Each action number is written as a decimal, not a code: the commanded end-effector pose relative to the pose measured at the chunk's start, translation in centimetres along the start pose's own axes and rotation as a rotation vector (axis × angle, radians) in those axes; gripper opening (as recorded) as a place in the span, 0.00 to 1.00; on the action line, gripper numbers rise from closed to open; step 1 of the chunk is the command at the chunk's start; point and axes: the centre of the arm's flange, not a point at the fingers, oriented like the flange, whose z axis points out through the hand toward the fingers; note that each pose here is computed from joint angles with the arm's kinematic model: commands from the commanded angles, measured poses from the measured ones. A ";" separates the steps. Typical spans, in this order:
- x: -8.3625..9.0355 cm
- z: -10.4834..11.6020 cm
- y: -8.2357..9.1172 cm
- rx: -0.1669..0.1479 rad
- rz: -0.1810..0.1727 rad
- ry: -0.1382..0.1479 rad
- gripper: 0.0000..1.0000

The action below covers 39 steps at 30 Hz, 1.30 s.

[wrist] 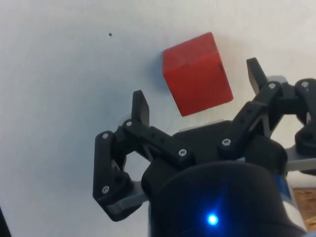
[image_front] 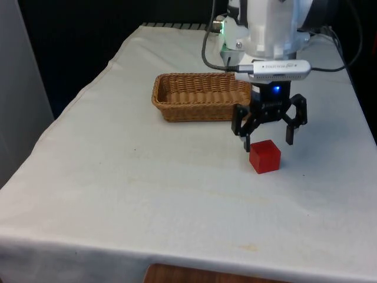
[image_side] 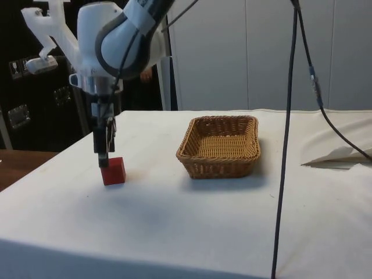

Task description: Pick up the cube and place it into the basket.

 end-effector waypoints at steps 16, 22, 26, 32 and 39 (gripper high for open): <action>-0.5 2.5 -0.3 0.006 -0.054 -0.001 1.00; -0.7 3.0 -0.3 0.007 -0.057 -0.009 1.00; -0.9 3.4 -0.4 0.007 -0.057 -0.016 1.00; -1.0 3.4 -0.4 0.009 -0.056 -0.023 0.90; -1.0 3.7 -0.4 0.005 -0.061 -0.024 0.13</action>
